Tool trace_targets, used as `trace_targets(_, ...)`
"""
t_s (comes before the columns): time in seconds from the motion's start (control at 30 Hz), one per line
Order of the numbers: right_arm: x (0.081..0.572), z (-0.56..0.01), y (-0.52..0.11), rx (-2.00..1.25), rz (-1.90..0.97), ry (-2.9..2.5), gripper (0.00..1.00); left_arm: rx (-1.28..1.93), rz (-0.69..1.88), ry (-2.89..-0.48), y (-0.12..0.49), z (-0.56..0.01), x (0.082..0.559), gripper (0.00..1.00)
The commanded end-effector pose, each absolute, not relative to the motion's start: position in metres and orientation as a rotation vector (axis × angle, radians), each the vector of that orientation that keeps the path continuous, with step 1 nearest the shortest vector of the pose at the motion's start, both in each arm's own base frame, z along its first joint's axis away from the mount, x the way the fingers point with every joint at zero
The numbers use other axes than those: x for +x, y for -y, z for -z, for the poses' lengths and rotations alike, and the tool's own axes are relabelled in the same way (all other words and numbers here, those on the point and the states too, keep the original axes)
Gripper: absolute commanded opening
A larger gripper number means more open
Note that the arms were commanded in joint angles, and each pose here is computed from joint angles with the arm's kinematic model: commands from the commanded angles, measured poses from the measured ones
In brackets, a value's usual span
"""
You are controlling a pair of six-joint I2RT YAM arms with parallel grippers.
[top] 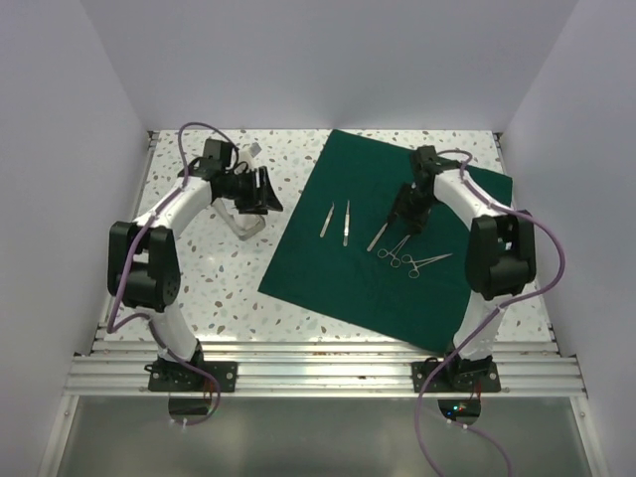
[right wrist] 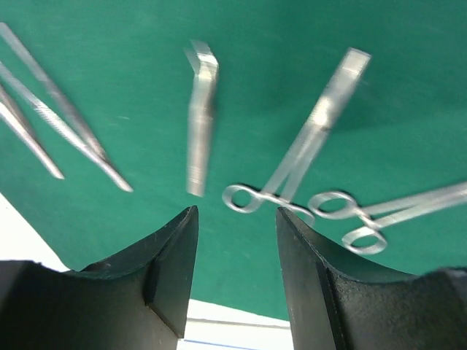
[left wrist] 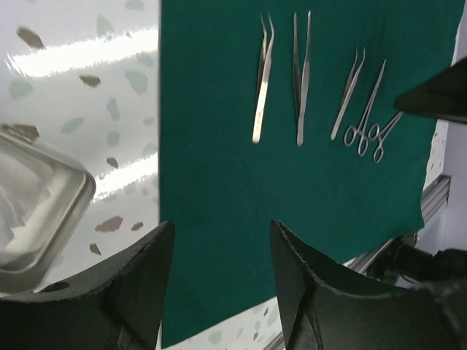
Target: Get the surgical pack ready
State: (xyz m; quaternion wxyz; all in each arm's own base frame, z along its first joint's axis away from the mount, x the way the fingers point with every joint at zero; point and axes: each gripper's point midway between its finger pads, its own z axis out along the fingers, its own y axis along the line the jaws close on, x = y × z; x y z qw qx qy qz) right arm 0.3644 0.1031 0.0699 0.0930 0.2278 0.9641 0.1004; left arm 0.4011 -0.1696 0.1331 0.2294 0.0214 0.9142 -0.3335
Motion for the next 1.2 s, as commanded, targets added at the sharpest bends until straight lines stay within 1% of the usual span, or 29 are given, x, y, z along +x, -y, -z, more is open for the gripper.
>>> trace_targets(0.0, 0.391, -0.080, -0.130, 0.564, -0.289, -2.801, 0.51, 0.150, 0.914, -2.441, 0.165, -0.146, 0.395, 0.59)
trace_targets(0.03, 0.401, -0.089, -0.140, 0.529, -0.300, -2.771, 0.51, 0.162, 0.917, -2.438, 0.166, -0.146, 0.393, 0.60)
trace_targets(0.07, 0.404, -0.081, -0.149, 0.501, -0.291, -2.788, 0.51, 0.171, 0.922, -2.424, 0.167, -0.150, 0.391, 0.60)
trace_targets(0.13, 0.414, -0.085, -0.174, 0.429, -0.333, -2.783, 0.51, 0.180, 0.943, -2.418, 0.169, -0.150, 0.387, 0.61)
trace_targets(0.2, 0.417, -0.070, -0.192, 0.386, -0.338, -2.821, 0.51, 0.186, 0.964, -2.415, 0.171, -0.150, 0.384, 0.61)
trace_targets(0.23, 0.426, -0.077, -0.199, 0.365, -0.356, -2.799, 0.51, 0.189, 0.975, -2.413, 0.172, -0.150, 0.383, 0.61)
trace_targets(0.3, 0.429, -0.067, -0.211, 0.312, -0.346, -2.814, 0.51, 0.190, 0.985, -2.413, 0.173, -0.150, 0.380, 0.61)
trace_targets(0.37, 0.437, -0.070, -0.220, 0.264, -0.344, -2.790, 0.50, 0.191, 0.989, -2.414, 0.173, -0.148, 0.377, 0.61)
trace_targets(0.53, 0.443, -0.054, -0.233, 0.233, -0.321, -2.813, 0.50, 0.183, 0.990, -2.432, 0.172, -0.142, 0.372, 0.61)
trace_targets(0.63, 0.444, -0.044, -0.231, 0.220, -0.246, -2.832, 0.50, 0.180, 0.993, -2.437, 0.172, -0.141, 0.371, 0.61)
trace_targets(0.8, 0.446, -0.035, -0.228, 0.207, -0.186, -2.839, 0.44, 0.183, 1.007, -2.435, 0.173, -0.141, 0.370, 0.62)
trace_targets(0.9, 0.447, -0.034, -0.227, 0.198, -0.175, -2.836, 0.38, 0.196, 1.037, -2.425, 0.177, -0.143, 0.368, 0.62)
trace_targets(0.93, 0.447, -0.034, -0.226, 0.197, -0.167, -2.834, 0.33, 0.199, 1.047, -2.424, 0.180, -0.143, 0.367, 0.62)
trace_targets(0.97, 0.447, -0.035, -0.225, 0.192, -0.167, -2.834, 0.30, 0.206, 1.056, -2.416, 0.181, -0.144, 0.366, 0.62)
trace_targets(1.03, 0.445, -0.038, -0.228, 0.177, -0.193, -2.837, 0.20, 0.214, 1.075, -2.413, 0.186, -0.145, 0.365, 0.62)
trace_targets(1.07, 0.447, -0.042, -0.229, 0.167, -0.205, -2.827, 0.10, 0.218, 1.090, -2.406, 0.188, -0.146, 0.365, 0.63)
trace_targets(1.17, 0.451, -0.063, -0.234, 0.117, -0.275, -2.767, 0.00, 0.224, 1.126, -2.387, 0.193, -0.149, 0.365, 0.67)
